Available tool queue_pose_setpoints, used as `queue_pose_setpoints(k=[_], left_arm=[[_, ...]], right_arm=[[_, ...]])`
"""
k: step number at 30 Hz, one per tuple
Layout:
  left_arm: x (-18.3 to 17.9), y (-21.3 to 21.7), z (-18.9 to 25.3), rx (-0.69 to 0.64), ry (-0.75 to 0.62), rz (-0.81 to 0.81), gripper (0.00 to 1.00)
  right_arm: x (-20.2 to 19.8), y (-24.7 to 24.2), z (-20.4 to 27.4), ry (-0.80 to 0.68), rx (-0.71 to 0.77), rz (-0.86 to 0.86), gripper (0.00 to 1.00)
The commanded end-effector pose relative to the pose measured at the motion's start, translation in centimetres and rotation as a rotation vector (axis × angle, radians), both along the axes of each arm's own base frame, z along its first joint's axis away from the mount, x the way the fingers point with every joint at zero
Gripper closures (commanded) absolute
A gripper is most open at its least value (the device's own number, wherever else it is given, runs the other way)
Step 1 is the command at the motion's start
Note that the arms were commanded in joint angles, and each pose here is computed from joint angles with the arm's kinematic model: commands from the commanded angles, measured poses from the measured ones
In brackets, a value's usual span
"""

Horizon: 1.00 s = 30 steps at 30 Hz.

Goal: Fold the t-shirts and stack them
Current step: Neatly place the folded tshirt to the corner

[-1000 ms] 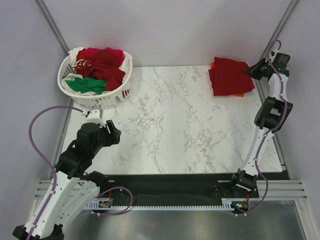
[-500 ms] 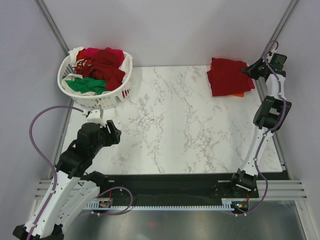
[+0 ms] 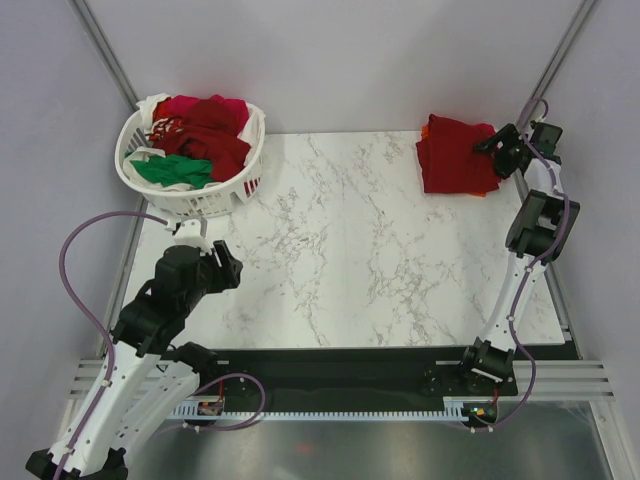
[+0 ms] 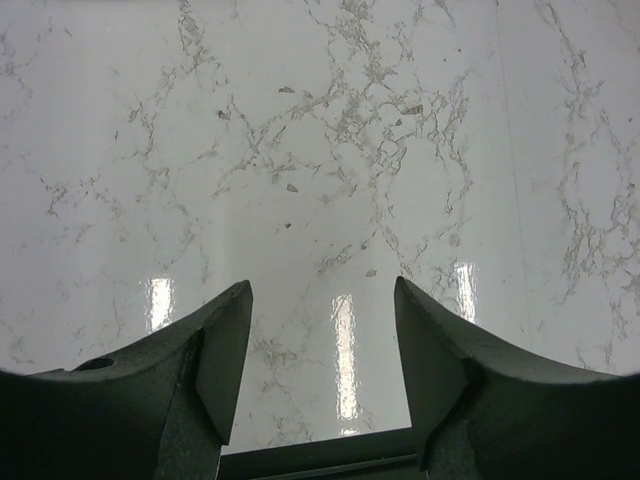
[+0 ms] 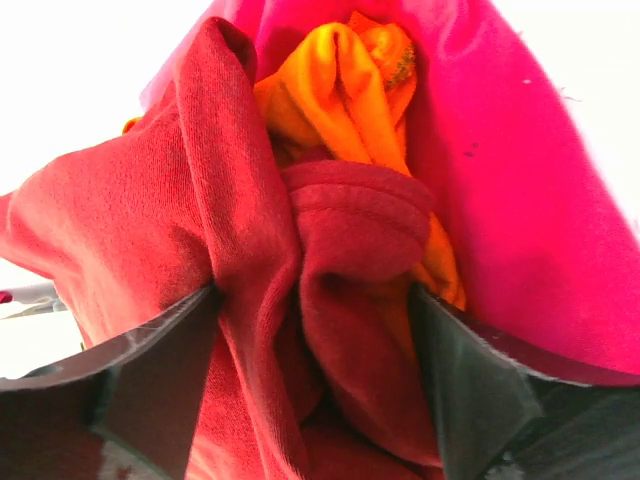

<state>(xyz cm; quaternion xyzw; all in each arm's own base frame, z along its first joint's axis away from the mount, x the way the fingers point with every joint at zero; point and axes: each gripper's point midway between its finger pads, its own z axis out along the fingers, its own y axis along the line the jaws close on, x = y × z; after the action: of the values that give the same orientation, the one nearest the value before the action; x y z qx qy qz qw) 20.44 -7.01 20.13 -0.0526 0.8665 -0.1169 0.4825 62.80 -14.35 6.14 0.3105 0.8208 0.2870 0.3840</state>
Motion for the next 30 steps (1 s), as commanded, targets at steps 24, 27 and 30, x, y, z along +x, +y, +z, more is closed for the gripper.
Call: queue_pose_setpoints(k=[24, 27, 30], left_arm=[[0.6, 0.6, 1.2, 0.005, -0.064, 0.030, 0.34], [0.6, 0.6, 1.1, 0.007, -0.063, 0.033, 0.34], [0.7, 0.7, 1.0, 0.011, -0.059, 0.036, 0.34]], right_arm=[[1.7, 9.0, 16.7, -0.226, -0.439, 0.009, 0.85], [3.2, 10.4, 14.4, -0.221, -0.406, 0.018, 0.86], [5.1, 11.2, 12.1, -0.249, -0.364, 0.018, 0.87]])
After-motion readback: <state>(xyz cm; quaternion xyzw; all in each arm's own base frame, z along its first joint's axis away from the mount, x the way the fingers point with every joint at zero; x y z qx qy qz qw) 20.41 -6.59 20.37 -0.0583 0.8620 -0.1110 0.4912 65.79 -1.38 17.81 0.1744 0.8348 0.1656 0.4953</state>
